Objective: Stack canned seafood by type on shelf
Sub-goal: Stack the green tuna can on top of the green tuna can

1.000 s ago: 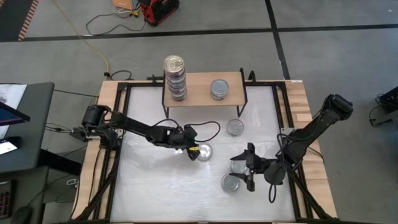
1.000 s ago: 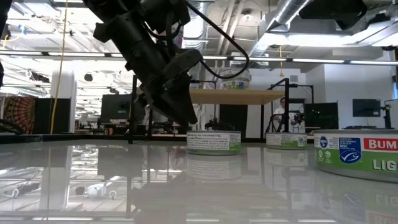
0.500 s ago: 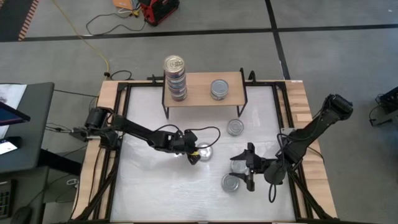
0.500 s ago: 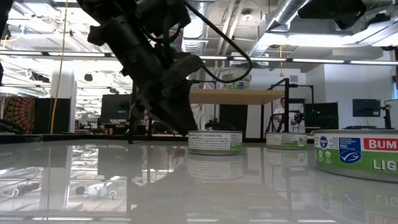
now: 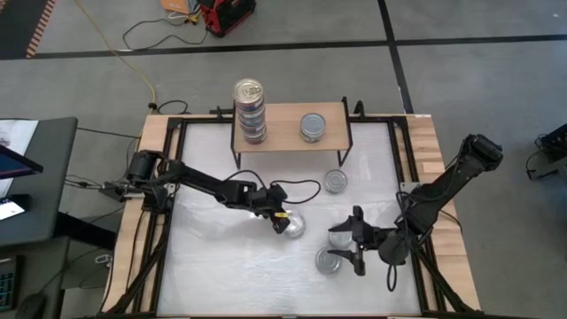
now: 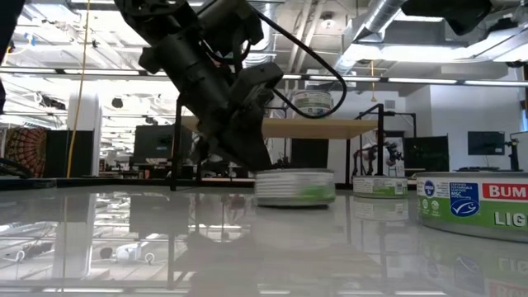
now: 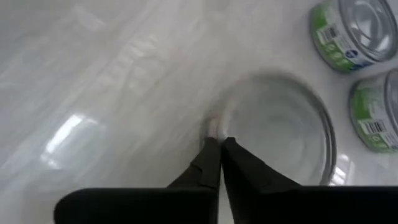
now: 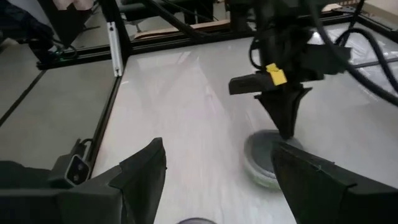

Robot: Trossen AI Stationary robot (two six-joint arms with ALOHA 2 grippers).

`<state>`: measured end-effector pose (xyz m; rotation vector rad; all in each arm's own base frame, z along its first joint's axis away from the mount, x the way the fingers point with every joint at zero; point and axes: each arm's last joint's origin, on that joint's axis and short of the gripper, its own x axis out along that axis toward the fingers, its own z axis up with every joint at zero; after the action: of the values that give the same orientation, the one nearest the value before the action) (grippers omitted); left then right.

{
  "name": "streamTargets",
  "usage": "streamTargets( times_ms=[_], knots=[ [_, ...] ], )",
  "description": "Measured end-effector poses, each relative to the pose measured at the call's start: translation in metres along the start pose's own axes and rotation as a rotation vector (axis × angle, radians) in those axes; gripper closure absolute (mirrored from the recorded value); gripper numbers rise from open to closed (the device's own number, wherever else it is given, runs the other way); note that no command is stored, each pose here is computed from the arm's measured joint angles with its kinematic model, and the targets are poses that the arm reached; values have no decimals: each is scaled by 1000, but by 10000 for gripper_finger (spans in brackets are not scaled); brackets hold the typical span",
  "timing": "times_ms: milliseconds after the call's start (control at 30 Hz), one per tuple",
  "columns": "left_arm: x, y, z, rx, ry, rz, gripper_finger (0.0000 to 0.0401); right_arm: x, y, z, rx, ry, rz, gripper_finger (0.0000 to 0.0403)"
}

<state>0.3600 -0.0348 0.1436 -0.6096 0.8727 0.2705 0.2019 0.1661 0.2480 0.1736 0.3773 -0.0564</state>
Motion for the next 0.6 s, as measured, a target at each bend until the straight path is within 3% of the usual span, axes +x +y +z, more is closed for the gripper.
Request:
streamTargets(
  times_ms=[400,600],
  knots=[
    [6,24,-3,-37,67,-38,401,4,-2,-3,33,33,-5,92],
    [8,26,-1,-28,45,-33,401,24,-4,-11,18,69,-18,92]
  ],
)
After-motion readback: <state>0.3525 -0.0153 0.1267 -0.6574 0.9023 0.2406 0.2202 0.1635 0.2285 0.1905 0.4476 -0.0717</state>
